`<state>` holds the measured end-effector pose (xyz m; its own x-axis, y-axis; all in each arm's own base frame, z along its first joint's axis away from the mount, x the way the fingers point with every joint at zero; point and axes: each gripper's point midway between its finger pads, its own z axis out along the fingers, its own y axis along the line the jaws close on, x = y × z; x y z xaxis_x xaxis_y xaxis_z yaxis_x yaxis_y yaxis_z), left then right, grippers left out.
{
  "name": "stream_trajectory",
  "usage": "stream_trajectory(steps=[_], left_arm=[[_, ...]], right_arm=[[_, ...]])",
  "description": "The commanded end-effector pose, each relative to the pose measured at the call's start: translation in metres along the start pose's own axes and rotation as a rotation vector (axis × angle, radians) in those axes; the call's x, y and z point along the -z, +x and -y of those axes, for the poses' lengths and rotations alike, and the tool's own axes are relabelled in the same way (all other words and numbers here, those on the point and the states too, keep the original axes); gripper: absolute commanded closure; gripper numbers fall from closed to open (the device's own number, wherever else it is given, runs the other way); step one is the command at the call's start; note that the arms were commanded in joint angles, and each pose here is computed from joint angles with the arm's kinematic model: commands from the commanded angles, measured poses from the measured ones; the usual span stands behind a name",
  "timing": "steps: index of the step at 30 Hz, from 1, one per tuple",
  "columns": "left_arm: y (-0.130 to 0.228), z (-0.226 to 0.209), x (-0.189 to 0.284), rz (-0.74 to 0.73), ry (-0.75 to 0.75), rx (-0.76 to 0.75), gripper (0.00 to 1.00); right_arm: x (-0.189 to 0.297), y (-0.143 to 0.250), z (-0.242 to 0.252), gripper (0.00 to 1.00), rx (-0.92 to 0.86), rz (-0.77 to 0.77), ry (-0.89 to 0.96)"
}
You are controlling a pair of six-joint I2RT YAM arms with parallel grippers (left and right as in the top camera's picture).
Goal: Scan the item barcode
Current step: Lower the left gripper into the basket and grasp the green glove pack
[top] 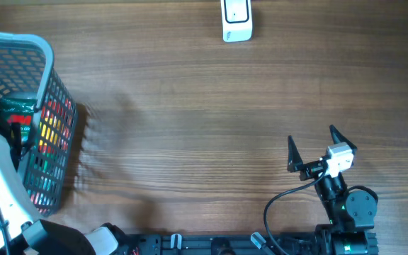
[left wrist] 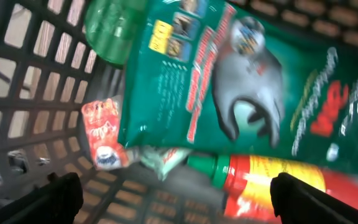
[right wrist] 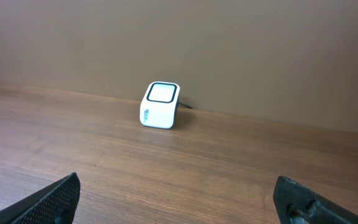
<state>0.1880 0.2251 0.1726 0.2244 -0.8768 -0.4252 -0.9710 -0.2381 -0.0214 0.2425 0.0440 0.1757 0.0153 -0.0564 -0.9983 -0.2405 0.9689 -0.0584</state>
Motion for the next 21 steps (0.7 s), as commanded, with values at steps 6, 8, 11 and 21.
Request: stream_trajectory(steps=[6,8,11,21], left_arm=[[0.012,0.016,-0.047,-0.022,0.076,0.317,0.00],[0.019,0.024,-0.056,-0.045,0.113,0.326,0.00],[0.025,0.028,-0.065,-0.049,0.138,0.330,0.00],[0.069,0.047,-0.103,-0.098,0.065,0.286,0.00]], right_arm=[[0.000,-0.002,-0.004,0.00,0.016,0.012,-0.019],[0.000,-0.002,-0.004,0.00,0.016,0.012,-0.019],[0.000,-0.002,-0.004,0.00,0.016,0.012,-0.019],[0.000,-0.002,-0.004,0.00,0.015,0.012,-0.020]])
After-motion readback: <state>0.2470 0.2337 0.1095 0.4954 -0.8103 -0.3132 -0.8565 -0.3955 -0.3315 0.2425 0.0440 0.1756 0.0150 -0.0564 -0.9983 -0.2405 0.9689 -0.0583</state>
